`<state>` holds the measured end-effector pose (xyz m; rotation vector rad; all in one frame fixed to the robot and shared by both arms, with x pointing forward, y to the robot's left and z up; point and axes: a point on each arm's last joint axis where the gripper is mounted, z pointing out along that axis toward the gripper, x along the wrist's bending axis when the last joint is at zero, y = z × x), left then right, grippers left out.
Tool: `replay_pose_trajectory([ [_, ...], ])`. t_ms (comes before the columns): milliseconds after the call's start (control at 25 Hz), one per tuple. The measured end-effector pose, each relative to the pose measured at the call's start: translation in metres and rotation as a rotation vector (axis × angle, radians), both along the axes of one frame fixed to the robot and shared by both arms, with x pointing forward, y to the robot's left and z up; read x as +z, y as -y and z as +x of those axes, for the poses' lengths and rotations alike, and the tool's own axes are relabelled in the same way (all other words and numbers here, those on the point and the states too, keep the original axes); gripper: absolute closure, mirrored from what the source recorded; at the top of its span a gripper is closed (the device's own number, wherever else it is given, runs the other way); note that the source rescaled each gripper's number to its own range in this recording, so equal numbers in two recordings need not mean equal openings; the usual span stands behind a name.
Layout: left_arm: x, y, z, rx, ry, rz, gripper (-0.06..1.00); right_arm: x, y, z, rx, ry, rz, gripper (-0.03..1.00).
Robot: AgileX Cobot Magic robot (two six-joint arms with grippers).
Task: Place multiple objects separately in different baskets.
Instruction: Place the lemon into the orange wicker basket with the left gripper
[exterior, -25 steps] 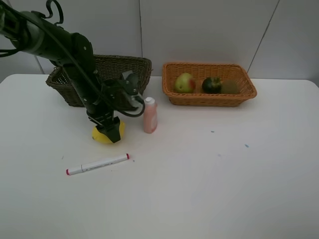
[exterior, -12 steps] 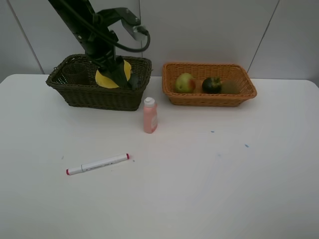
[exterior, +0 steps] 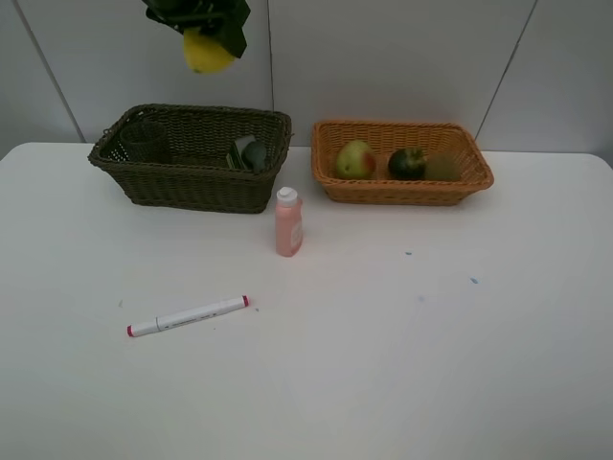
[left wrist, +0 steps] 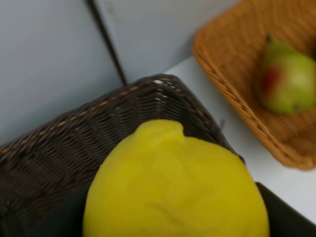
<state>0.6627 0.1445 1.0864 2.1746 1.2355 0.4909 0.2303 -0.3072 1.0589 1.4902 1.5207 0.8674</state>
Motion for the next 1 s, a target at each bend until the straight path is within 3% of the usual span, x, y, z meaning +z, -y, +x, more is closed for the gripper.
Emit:
replay_pose_trajectory([
  [200,-0.019,-0.012,0.014,0.116,-0.056,-0.044,0.20,0.000,0.000,0.000,0.000,0.000,0.000,-0.03],
  [680,-0.125,-0.007,0.044,0.231,-0.243,-0.022,0.20,0.000,0.000,0.000,0.000,0.000,0.000,-0.03],
  [1000,-0.132,-0.008,0.048,0.242,-0.230,-0.006,0.20,0.000,0.000,0.000,0.000,0.000,0.000,-0.03],
])
